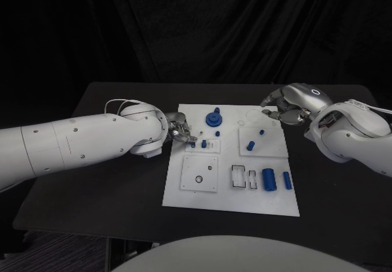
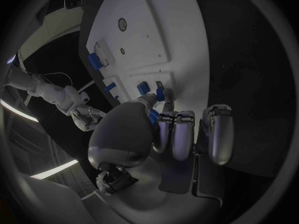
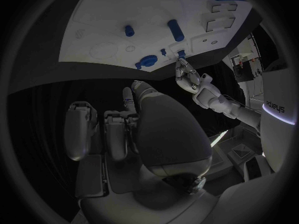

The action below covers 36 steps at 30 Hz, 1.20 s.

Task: Assemble the parts on the task board

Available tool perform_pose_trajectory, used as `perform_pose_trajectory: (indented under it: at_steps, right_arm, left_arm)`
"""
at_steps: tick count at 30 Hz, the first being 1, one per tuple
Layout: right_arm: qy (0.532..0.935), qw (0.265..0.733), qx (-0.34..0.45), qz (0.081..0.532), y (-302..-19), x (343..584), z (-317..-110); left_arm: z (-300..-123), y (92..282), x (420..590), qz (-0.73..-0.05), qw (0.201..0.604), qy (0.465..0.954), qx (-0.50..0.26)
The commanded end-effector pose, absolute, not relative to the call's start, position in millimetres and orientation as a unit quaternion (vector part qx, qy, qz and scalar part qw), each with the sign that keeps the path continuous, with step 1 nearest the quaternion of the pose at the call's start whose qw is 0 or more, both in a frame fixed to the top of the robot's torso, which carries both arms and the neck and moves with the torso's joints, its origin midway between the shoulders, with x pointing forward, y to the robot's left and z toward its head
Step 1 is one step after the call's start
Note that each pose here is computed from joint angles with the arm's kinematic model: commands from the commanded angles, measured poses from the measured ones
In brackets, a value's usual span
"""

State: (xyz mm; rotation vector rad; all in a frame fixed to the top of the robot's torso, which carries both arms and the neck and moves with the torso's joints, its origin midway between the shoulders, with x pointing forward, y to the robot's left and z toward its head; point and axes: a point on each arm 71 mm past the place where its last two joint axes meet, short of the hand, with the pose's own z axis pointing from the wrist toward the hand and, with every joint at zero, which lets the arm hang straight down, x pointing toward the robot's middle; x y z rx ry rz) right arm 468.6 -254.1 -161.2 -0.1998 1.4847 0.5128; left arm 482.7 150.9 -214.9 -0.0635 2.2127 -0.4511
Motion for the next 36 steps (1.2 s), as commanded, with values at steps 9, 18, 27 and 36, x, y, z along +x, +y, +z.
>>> perform_pose_trajectory:
  at_steps: [9,18,27,36]
  right_arm:
    - [0.671,0.702,-0.087,0.223,-255.9,468.5,-162.8]
    - [0.672,0.701,-0.087,0.223,-255.6,468.5,-163.1]
    - [0.672,0.701,-0.087,0.222,-255.9,468.5,-163.4]
    - [0.673,0.700,-0.086,0.222,-255.7,468.5,-163.6]
  left_arm:
    - [-220.2,150.6,477.5,-0.186,0.419,0.889,-0.025]
    - [-221.5,149.8,475.5,-0.189,0.417,0.889,-0.024]
    - [-222.1,150.1,474.9,-0.190,0.416,0.889,-0.023]
    - [-222.4,150.1,475.5,-0.192,0.418,0.887,-0.025]
